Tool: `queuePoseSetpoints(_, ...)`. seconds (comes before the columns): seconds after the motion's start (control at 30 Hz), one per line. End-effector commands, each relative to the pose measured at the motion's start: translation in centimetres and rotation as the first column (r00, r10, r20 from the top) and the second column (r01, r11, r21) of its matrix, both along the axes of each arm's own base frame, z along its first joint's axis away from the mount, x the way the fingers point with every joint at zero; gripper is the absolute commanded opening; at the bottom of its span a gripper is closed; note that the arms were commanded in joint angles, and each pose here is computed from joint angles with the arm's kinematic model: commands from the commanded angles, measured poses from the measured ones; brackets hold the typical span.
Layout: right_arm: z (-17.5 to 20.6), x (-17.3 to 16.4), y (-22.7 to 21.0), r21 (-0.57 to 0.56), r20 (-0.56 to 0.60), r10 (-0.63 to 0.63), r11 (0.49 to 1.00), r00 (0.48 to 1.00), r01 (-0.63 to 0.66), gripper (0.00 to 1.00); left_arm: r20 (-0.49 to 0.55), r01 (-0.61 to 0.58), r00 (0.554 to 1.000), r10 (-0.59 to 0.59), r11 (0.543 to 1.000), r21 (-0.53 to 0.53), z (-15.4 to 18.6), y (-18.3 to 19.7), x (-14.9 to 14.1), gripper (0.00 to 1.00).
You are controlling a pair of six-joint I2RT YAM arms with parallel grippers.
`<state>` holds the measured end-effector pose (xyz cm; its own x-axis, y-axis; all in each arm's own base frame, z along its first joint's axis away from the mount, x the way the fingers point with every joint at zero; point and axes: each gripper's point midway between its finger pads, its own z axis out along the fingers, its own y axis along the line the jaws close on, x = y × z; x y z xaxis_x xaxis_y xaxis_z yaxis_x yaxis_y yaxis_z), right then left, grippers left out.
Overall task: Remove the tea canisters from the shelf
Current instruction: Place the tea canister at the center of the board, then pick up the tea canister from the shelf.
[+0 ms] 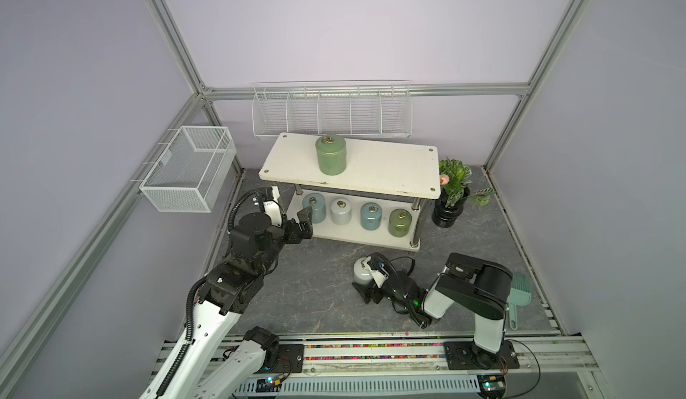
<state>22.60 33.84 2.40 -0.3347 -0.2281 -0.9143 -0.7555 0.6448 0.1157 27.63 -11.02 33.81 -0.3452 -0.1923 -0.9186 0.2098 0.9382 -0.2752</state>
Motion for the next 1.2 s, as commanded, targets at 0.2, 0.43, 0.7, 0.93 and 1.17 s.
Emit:
queuePoseSetpoints(0.2, 1.1, 0.1, -0.9, -0.032, 0.027, -0.064, 0.997, 0.998, 0.065, 0.89, 0.010, 0.003, 1.000, -0.003, 1.000, 0.029, -0.2, 0.4, -0.7, 1.00)
queuePoseSetpoints(0.43, 3.3, 0.0, -1.2, -0.058, 0.062, -0.052, 0.997, 0.997, 0.055, 0.89, 0.012, 0.008, 1.000, -0.009, 0.999, 0.034, -0.2, 0.3, -0.6, 1.00)
queuePoseSetpoints(0.7, 6.3, -0.8, -0.8, -0.049, 0.095, -0.007, 0.999, 0.995, 0.011, 0.89, 0.010, 0.016, 1.000, -0.017, 0.999, 0.043, -0.5, 0.0, -0.2, 1.00)
queuePoseSetpoints(0.93, 9.6, -1.5, -1.0, -0.030, 0.153, -0.003, 1.000, 0.988, 0.008, 0.89, 0.012, 0.017, 1.000, -0.017, 0.998, 0.055, -0.4, 0.0, -0.2, 1.00)
queuePoseSetpoints(1.17, 16.3, -1.8, -2.9, 0.016, 0.239, -0.063, 0.998, 0.969, 0.061, 0.89, 0.019, 0.028, 0.999, -0.028, 0.999, 0.043, 0.1, -0.2, -0.2, 1.00)
